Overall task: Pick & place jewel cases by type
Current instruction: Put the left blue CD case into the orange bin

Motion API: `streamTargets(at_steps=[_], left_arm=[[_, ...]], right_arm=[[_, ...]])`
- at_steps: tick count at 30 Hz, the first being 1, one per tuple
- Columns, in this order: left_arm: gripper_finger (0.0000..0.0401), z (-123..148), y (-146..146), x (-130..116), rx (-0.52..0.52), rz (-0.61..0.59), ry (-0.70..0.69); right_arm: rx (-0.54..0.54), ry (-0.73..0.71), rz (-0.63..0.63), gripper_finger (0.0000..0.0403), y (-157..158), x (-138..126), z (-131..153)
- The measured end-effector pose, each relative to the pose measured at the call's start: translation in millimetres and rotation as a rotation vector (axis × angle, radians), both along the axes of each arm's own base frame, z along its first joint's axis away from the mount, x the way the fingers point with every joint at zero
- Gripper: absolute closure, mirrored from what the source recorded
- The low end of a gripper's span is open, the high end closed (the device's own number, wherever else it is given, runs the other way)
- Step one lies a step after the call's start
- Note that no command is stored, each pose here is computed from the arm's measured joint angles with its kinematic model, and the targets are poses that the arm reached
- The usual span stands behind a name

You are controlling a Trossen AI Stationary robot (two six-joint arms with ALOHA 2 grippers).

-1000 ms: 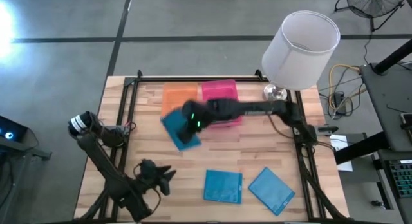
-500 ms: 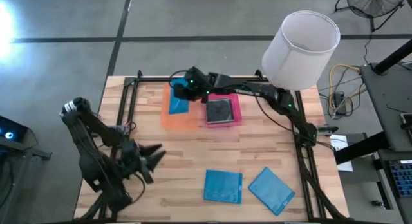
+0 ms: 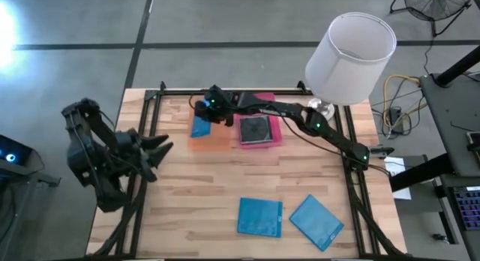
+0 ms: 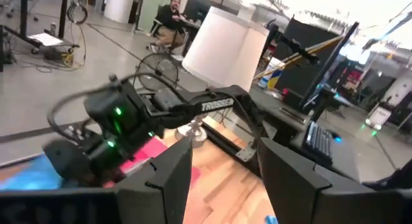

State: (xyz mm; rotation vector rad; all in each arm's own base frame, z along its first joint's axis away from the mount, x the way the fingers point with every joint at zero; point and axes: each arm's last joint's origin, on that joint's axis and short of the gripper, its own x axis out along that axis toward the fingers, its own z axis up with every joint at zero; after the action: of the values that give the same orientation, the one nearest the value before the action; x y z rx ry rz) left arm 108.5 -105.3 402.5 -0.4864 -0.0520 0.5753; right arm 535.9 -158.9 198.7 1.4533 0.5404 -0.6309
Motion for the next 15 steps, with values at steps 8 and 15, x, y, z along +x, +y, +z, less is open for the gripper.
streamTargets(at_steps=[8,15], left_arm=[[0.0240,5,22,-16,0.029,-0.009,0.034],[0.0240,9,34,-24,0.051,-0.023,0.059]], right_arm=[[-0.018,0.086,0.004,0.0250,6,-11,13],[-0.233,0.278,0.147,0.0206,28,-46,67]])
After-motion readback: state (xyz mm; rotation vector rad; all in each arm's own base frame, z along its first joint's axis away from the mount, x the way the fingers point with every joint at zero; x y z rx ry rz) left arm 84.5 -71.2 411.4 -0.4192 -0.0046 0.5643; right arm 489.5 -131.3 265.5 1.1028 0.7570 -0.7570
